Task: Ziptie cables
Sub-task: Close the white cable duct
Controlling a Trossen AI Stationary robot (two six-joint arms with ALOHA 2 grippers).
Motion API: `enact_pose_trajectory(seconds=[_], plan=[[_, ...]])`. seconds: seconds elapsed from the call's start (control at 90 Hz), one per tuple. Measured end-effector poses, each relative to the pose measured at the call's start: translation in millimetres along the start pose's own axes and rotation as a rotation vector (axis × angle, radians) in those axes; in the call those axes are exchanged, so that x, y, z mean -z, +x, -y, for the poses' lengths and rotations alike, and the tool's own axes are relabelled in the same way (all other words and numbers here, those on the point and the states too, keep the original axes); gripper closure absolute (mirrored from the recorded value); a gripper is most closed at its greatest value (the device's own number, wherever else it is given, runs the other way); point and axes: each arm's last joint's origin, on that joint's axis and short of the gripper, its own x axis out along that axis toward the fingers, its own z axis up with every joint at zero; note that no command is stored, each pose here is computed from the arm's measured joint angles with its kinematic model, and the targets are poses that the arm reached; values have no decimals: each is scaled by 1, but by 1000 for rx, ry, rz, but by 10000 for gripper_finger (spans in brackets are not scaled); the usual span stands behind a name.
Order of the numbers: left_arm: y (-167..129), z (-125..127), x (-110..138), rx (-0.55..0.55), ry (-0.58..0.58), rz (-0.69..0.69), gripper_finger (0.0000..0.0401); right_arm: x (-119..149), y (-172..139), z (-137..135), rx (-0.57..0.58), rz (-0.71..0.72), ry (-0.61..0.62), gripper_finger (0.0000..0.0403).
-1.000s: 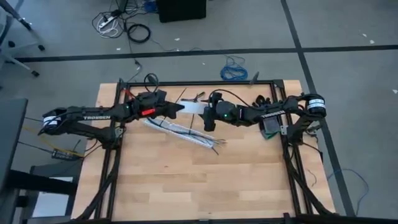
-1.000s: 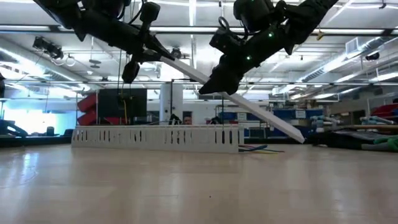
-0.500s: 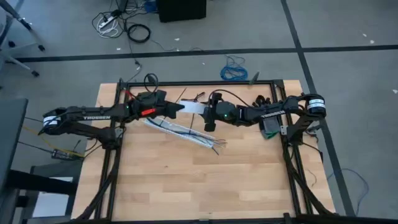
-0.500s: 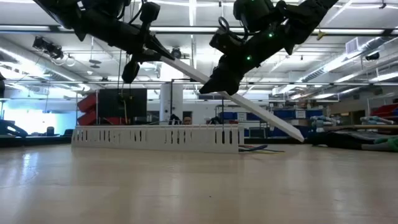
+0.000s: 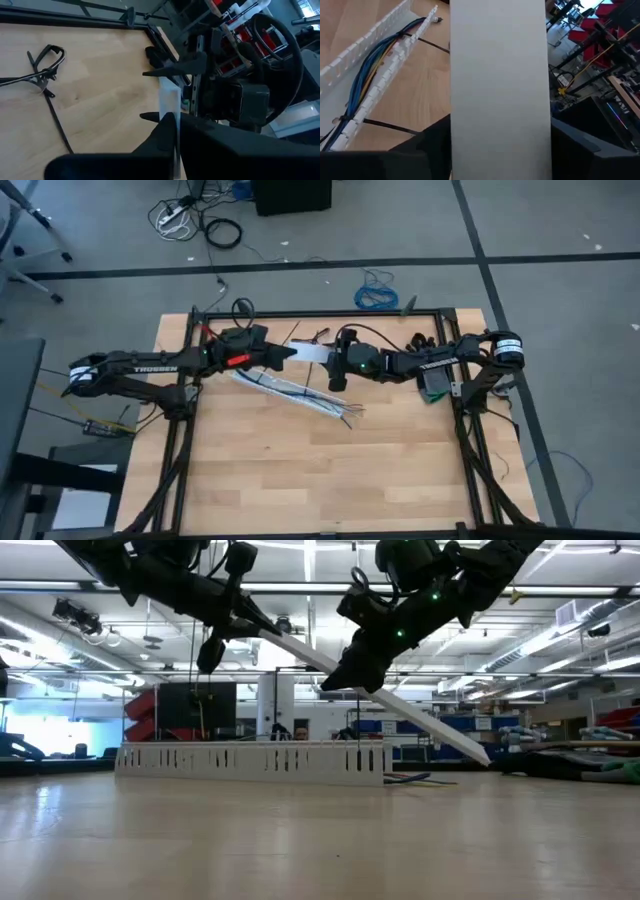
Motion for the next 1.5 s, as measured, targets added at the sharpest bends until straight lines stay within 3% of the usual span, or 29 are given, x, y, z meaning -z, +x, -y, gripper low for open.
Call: enact_pose_trajectory(seconds=[0.067,0.8,1.056,1.5], plan=[[0,0,0,1,0,-1,401,0,0,0,-1,0,-1,187],[0,0,0,4,1,-1,396,2,0,-1,-13,-15,25,186],[0,1,1,27,51,-27,395,2,0,-2,-16,-18,23,186],[-8,-6,-13,114,190,-94,324,2,-1,-3,-18,-24,21,186]])
